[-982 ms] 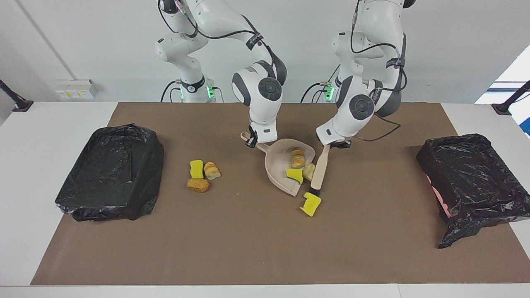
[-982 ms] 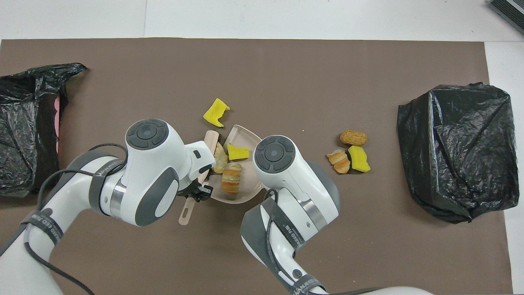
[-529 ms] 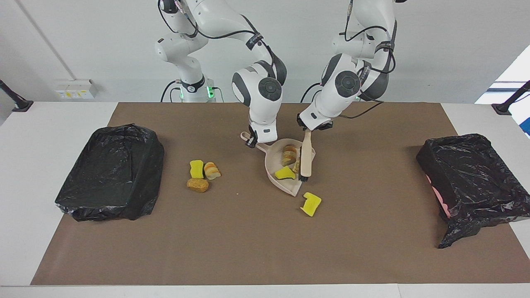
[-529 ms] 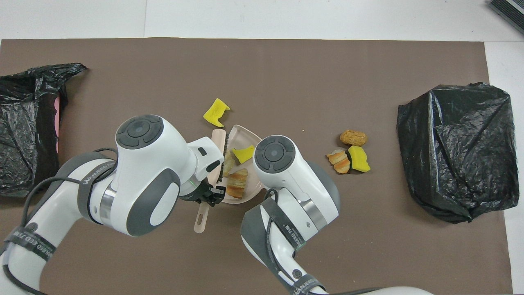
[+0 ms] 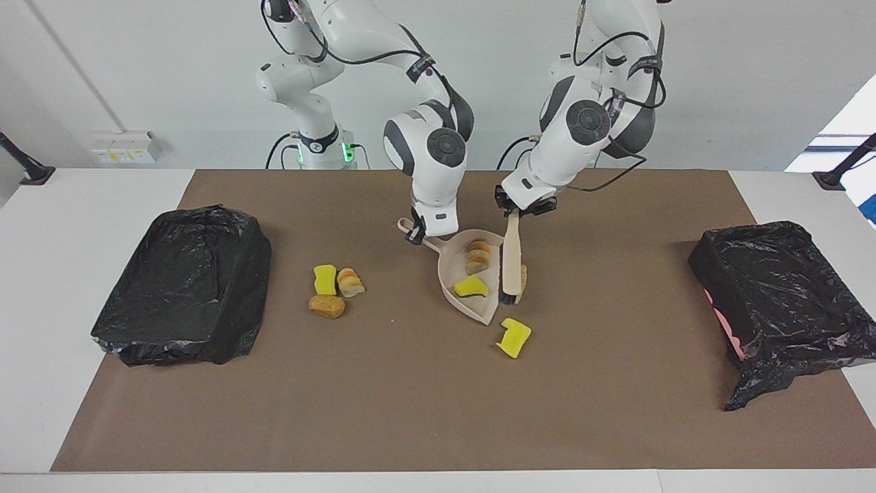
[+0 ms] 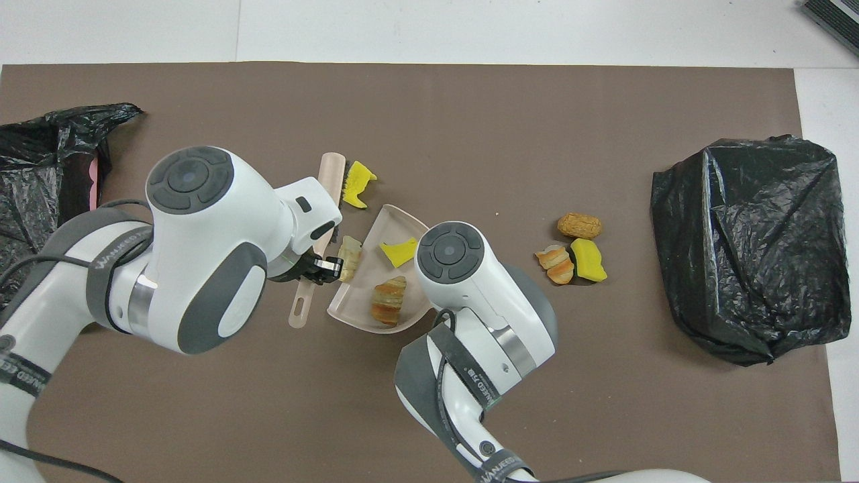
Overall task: Sweep and dump trash in bin
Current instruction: 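Move the brush farther out and sweep more pieces toward the dustpan, then brush the remaining pieces into the dustpan with the left gripper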
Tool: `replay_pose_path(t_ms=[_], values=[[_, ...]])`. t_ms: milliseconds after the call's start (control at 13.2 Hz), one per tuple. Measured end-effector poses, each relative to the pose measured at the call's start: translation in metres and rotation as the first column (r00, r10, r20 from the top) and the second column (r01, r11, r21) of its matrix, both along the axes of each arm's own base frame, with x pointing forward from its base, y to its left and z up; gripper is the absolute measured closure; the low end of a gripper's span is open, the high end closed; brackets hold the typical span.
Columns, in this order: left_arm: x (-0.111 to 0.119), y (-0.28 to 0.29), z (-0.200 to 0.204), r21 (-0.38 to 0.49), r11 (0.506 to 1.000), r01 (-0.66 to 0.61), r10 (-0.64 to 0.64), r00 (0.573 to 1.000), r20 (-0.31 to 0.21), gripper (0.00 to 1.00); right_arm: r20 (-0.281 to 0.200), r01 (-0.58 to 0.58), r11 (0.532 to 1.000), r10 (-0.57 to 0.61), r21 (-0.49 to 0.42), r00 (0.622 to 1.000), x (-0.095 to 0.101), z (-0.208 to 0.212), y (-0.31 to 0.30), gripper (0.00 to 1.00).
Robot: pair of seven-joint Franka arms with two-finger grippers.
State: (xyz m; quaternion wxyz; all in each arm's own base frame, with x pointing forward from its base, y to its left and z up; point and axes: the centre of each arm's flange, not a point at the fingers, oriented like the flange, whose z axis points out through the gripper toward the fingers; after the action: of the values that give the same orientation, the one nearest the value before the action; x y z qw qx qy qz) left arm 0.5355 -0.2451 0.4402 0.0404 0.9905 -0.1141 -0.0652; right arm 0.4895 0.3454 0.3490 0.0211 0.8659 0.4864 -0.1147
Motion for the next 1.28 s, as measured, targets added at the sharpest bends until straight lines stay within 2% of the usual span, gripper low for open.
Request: replay_pose_path(t_ms=[151,302,529,680,982,1133,1284], values=[[0.037,0.023,-0.013,0.015,1.0,0.019,-0.019,1.0,0.014,0.74,0.0,0.0,1.0,0.0,0.0,1.0,0.0,0.0,0.0,0.68],[0.064,0.027,-0.034,0.07,0.995,0.066,-0.068,0.997,0.032,0.74,0.0,0.0,1.0,0.0,0.0,1.0,0.0,0.0,0.0,0.68],[0.087,0.023,-0.063,0.084,0.982,0.167,-0.171,0.984,0.05,0.74,0.0,0.0,1.0,0.0,0.0,1.0,0.0,0.0,0.0,0.68],[0.085,0.021,-0.079,0.082,0.962,0.259,-0.262,0.965,0.025,0.74,0.0,0.0,1.0,0.0,0.0,1.0,0.0,0.0,0.0,0.68],[0.066,0.026,-0.099,0.051,0.879,0.475,-0.471,0.879,-0.067,0.74,0.0,0.0,1.0,0.0,0.0,1.0,0.0,0.0,0.0,0.68],[0.053,0.035,-0.093,0.041,0.861,0.507,-0.497,0.855,-0.146,0.74,0.0,0.0,1.0,0.0,0.0,1.0,0.0,0.0,0.0,0.68],[0.031,0.039,-0.088,0.027,0.862,0.507,-0.491,0.846,-0.205,0.74,0.0,0.0,1.0,0.0,0.0,1.0,0.0,0.0,0.0,0.68]])
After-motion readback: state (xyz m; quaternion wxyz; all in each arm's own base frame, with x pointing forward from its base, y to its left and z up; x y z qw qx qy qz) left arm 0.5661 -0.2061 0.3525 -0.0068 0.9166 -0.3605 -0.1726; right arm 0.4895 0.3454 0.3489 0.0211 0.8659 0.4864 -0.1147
